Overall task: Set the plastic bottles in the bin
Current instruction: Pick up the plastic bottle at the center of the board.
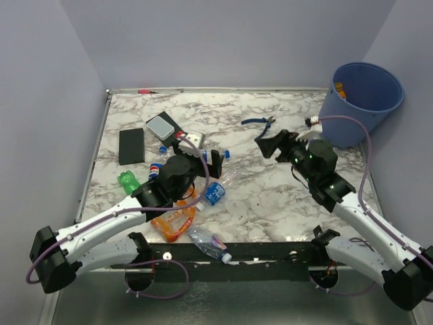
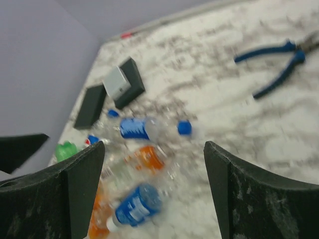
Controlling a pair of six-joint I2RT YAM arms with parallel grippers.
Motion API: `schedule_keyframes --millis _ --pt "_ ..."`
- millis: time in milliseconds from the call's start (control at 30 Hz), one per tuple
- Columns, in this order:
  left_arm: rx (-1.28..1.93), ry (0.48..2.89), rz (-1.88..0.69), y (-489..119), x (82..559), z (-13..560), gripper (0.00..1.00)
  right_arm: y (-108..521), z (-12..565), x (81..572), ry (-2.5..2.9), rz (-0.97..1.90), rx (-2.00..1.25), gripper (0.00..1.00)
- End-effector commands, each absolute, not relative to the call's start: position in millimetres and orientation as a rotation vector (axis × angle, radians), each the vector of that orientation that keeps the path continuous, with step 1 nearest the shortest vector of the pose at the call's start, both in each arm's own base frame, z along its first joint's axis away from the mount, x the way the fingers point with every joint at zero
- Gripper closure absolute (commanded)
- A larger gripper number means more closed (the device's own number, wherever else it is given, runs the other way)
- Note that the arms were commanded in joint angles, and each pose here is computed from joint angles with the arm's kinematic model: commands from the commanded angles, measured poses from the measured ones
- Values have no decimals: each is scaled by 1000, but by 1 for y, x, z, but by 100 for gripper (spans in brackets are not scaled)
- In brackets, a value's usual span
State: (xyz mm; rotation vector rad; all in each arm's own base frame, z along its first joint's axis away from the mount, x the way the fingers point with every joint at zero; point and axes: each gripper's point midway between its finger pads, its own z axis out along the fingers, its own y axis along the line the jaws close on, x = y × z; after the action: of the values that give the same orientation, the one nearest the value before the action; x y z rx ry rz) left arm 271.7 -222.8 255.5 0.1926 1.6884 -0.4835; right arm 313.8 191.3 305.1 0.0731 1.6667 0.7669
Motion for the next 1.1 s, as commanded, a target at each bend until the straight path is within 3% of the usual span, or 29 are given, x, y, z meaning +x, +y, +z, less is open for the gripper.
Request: schedule_keyframes --millis 0,167,400,833,1067 --pt "559 1857 -292 -248 240 219 1 165 253 277 1749 770 201 16" --pt "898 2000 -293 -281 203 169 1 129 203 246 1837 670 325 14" --pt "1097 2149 -122 -289 209 114 1 110 208 219 1774 720 412 14" --pt "1105 2266 -17 -312 249 69 11 103 248 202 1726 748 377 14" --pt "1130 2307 46 -313 257 45 22 101 260 195 1699 778 382 14"
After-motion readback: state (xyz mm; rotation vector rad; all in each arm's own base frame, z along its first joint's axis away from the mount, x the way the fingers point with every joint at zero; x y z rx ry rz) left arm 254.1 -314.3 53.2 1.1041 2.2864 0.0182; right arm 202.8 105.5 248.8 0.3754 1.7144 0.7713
